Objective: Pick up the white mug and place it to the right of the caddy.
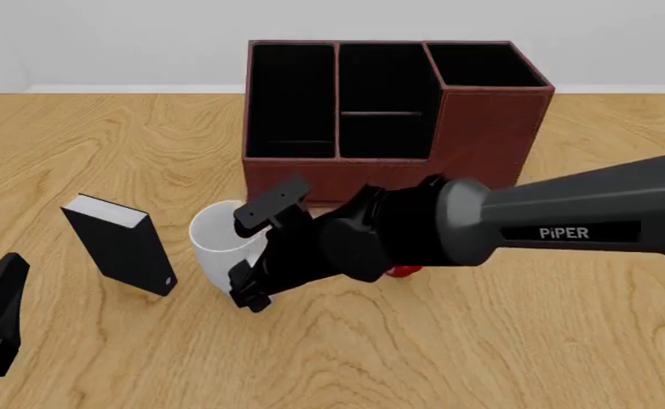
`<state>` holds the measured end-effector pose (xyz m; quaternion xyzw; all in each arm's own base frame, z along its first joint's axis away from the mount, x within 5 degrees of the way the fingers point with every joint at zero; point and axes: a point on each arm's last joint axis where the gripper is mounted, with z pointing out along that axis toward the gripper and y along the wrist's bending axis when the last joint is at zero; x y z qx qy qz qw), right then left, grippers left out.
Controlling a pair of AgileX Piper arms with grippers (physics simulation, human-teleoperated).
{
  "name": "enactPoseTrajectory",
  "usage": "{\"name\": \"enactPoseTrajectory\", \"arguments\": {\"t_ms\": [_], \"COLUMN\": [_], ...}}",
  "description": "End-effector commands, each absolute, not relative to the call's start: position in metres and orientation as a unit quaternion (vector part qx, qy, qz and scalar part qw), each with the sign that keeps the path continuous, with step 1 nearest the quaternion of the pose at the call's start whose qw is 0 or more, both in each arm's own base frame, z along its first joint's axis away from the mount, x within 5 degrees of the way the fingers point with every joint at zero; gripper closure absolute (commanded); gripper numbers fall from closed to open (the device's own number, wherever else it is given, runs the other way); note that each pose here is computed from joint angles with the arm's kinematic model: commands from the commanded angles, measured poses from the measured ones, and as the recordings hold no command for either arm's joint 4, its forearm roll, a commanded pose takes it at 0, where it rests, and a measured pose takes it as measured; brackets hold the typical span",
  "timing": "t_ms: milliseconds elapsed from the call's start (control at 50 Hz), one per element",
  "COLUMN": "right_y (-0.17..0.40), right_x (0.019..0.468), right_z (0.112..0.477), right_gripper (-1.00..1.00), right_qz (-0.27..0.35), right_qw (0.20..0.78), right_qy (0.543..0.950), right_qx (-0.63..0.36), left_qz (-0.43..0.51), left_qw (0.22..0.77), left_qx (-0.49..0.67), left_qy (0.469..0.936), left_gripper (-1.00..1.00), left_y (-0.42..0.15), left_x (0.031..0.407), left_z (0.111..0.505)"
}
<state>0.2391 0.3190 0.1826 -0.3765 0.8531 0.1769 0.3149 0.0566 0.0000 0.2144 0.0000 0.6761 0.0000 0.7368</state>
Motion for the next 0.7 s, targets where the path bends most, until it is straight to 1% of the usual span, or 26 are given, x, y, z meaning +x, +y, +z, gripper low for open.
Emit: {"name": "enactPoseTrajectory", "arguments": {"t_ms": [20, 240, 260, 600, 700], "right_y": [0.3199, 0.3167, 0.3156, 0.3186, 0.3138], "right_x": [0.2387, 0.2403, 0.2403, 0.239, 0.2401], "right_z": [0.1757, 0.1741, 0.1754, 0.1764, 0.1816], "right_gripper": [-1.0, -1.0, 1.0, 1.0, 1.0], "right_qz": [0.177, 0.173, 0.174, 0.173, 0.171], "right_qw": [0.31, 0.312, 0.315, 0.314, 0.319], "right_qy": [0.856, 0.855, 0.854, 0.851, 0.849], "right_qx": [-0.374, -0.376, -0.376, -0.384, -0.386], "left_qz": [0.0, 0.0, 0.0, 0.0, 0.0], "left_qw": [0.737, 0.737, 0.737, 0.737, 0.737], "left_qx": [0.0, 0.0, 0.0, 0.0, 0.0], "left_qy": [0.676, 0.676, 0.676, 0.676, 0.676], "left_gripper": [-1.0, -1.0, -1.0, -1.0, -1.0], "left_y": [0.0, 0.0, 0.0, 0.0, 0.0], "left_x": [0.0566, 0.0566, 0.0566, 0.0566, 0.0566], "left_z": [0.2144, 0.2144, 0.2144, 0.2144, 0.2144]}}
